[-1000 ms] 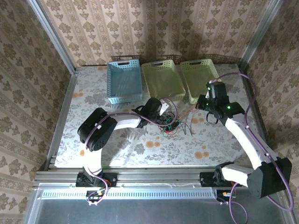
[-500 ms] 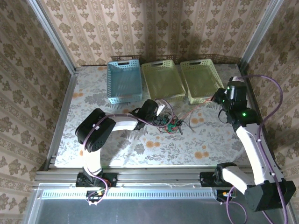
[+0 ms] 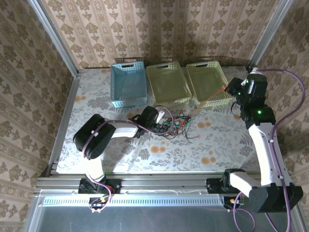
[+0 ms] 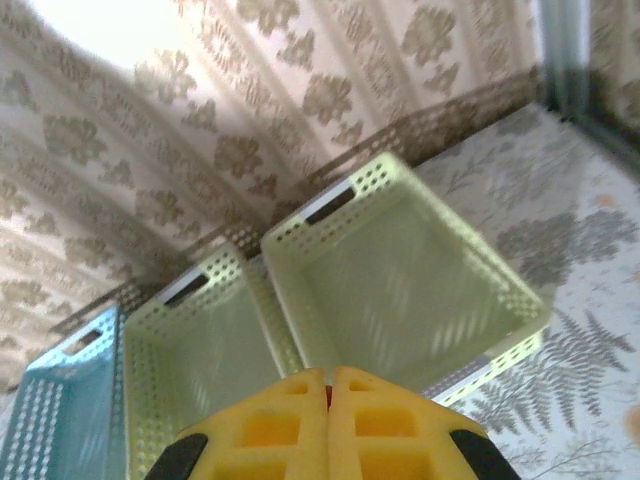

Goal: Untangle the cables

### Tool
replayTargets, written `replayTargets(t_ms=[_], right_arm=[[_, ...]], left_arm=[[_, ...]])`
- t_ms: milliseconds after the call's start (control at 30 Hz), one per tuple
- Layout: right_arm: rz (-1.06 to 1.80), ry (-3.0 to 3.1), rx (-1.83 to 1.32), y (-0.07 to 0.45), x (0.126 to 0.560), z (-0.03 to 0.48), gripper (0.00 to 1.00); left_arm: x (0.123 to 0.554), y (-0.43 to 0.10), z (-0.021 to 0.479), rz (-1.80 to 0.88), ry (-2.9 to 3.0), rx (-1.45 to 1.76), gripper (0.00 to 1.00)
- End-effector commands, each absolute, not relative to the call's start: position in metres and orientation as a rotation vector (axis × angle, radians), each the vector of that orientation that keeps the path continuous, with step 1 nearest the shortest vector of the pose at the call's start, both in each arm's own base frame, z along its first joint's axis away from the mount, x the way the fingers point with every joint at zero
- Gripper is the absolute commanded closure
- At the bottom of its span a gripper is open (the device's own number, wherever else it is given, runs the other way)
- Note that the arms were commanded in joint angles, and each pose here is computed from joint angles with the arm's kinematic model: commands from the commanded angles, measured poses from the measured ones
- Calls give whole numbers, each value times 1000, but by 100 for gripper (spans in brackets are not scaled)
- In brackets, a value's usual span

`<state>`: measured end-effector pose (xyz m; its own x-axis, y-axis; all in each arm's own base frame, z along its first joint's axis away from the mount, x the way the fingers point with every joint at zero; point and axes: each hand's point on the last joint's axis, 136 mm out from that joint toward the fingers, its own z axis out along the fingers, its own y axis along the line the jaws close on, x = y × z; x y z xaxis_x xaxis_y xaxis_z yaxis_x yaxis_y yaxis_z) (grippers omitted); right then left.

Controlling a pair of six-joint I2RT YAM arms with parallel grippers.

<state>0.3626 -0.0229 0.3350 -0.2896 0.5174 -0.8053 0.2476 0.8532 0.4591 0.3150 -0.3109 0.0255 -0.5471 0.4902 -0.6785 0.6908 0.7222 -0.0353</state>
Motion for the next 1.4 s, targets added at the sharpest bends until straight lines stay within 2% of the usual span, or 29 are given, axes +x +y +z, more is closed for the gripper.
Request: replayTargets(t_ms=[0,67,133,300,500,733,900,1000,1100,1167,1233,1300,1333,1367], right_arm=[[410,1902,483,-1,373,341,100],[417,1985,449,12,375,320,100],[416,2061,422,23,374,300,100],[446,2156,415,36,374,265,100],[476,2203,390,43,378,250,100],[507,2254,316,53,379,245,100],[530,2268,309,56,377,243,100],[528,2270,309,56,374,242,100],[527,2270,314,55,373,240,100],[522,2269,322,54,372,240,100],[503,2256,338,51,371,242,100],[449,2231,376,41,370,245,100],[401,2212,411,32,369,247,100],[361,2187,446,23,368,250,100]], left_arm=[[287,-290,21,-386,2313,1020,8],[285,-297,47,-430,2239,1052,6],[283,-304,72,-464,2171,1094,0],[288,-313,121,-457,2061,1173,0],[296,-345,158,-478,1942,1259,0],[309,-400,126,-520,1925,1327,0],[311,-416,92,-544,1965,1363,0],[311,-415,72,-532,2004,1381,4],[311,-413,54,-525,2042,1376,19],[312,-412,44,-521,2058,1359,39],[316,-410,37,-504,2074,1327,69],[321,-405,35,-471,2081,1288,92],[323,-402,36,-449,2078,1265,100],[326,-398,40,-429,2072,1240,100]])
